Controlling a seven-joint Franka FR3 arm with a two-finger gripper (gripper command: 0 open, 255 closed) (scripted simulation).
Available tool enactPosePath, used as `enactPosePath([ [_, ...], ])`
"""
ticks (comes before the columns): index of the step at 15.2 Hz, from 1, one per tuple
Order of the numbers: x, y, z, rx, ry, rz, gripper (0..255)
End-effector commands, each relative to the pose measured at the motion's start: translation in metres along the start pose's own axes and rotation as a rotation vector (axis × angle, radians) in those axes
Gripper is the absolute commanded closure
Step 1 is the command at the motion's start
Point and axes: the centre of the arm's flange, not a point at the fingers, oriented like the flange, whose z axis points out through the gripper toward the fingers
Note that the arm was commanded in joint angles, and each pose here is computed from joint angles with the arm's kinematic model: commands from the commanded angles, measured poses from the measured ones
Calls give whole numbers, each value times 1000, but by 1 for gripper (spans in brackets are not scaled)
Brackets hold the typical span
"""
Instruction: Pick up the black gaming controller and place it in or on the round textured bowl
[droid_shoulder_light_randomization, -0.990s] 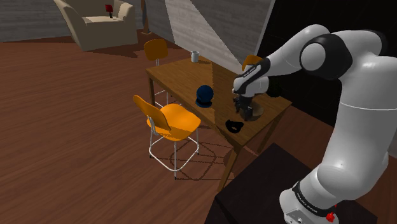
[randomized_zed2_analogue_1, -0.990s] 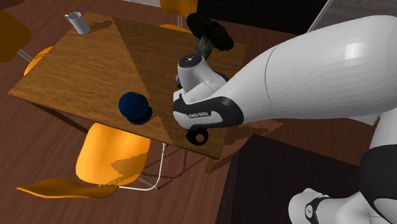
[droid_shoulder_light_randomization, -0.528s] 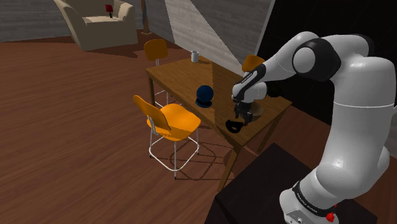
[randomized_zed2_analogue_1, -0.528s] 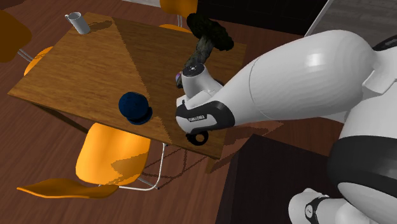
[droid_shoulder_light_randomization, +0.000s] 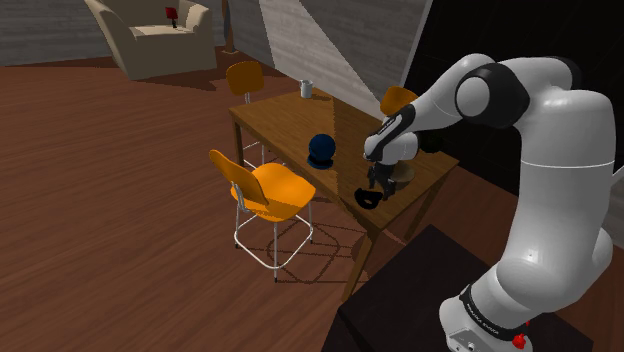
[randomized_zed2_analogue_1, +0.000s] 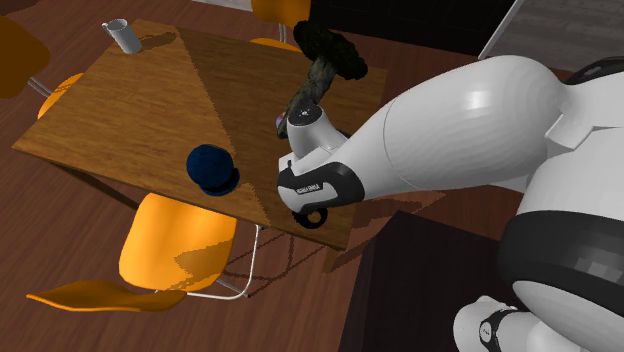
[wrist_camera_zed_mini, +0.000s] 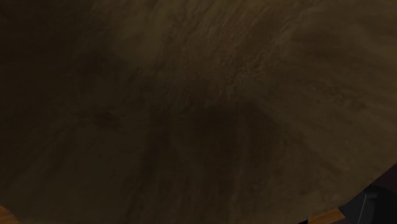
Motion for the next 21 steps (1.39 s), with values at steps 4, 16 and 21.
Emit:
enactPosePath([
  [4, 0, 0, 0, 1, 0, 1, 255],
  [16, 0, -4, -26, 1, 0, 1, 255],
  [21, 1, -9, -52, 1, 0, 1, 255],
])
